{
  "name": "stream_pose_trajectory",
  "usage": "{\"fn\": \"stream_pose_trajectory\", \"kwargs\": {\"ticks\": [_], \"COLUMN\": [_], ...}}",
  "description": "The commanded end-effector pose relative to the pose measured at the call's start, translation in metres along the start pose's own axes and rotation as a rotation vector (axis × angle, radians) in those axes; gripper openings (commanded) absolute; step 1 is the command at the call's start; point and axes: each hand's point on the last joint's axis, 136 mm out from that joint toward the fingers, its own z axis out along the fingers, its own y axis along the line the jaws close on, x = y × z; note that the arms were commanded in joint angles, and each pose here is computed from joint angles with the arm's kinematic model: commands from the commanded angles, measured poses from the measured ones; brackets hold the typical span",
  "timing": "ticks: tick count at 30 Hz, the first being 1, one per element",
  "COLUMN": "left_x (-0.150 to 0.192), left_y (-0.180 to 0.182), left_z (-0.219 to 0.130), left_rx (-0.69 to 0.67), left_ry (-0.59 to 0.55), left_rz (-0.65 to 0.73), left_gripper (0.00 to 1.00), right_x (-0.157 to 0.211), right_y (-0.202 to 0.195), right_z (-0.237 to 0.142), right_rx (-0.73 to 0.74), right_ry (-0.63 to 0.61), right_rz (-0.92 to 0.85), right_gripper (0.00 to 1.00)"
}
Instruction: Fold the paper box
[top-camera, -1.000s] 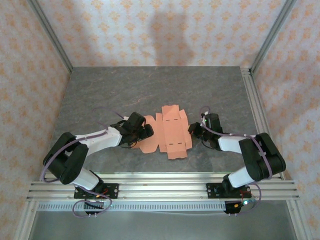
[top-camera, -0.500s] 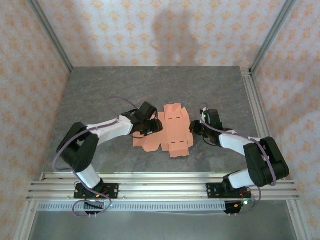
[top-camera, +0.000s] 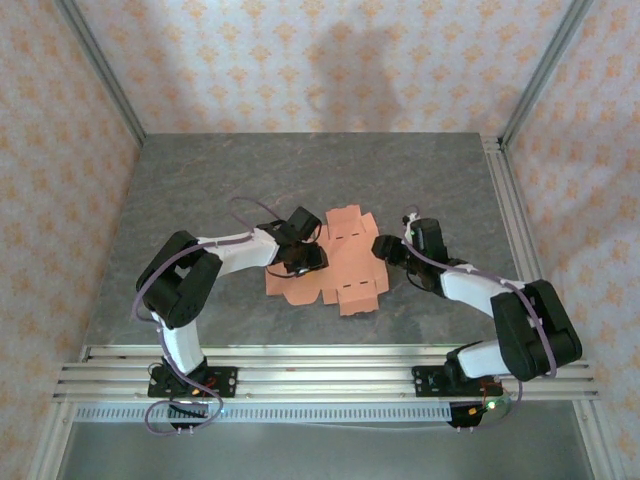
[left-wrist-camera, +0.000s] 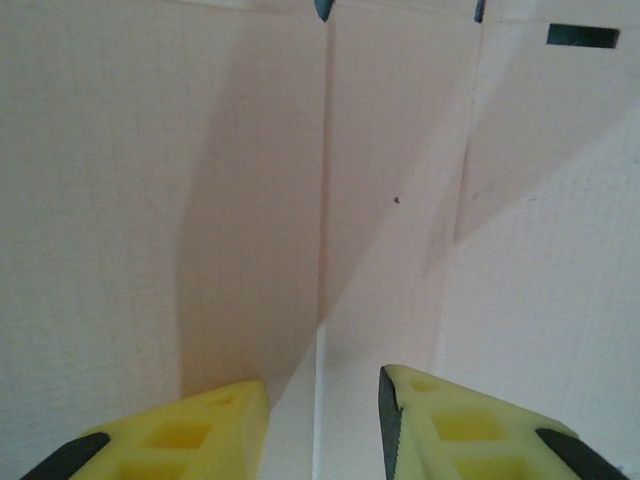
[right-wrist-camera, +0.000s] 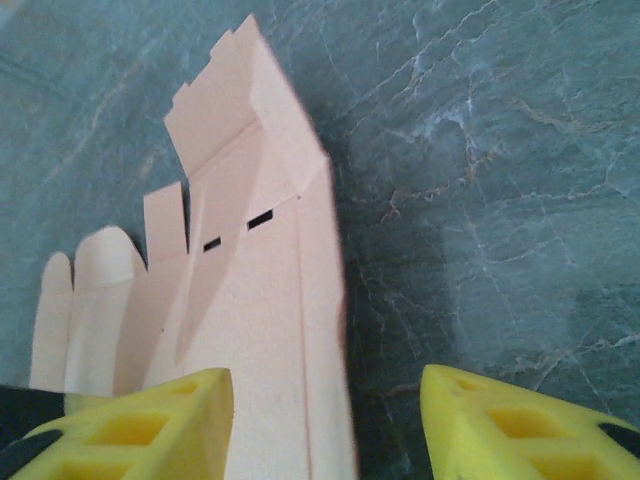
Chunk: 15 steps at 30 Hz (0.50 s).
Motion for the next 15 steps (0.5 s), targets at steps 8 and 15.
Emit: {"fn": "stream_pose_trajectory", "kwargs": {"ticks": [8, 15], "left_x": [0.009, 0.010], "left_y": [0.019, 0.023], "left_z": [0.003, 0.004], "left_rx": [-0.062, -0.067], "left_ry": [0.018, 0.018], "left_rz": [-0.009, -0.022], "left_gripper": [0.37, 0.37], "right_x": [0.007, 0.020], "right_y": [0.008, 0.005], "right_z": [0.014, 0.011], "right_rx": [-0.133, -0.130], "right_ry": [0.028, 0.052], "right_rz": [0.068, 0.061], "right_gripper": [0.40, 0.26]}}
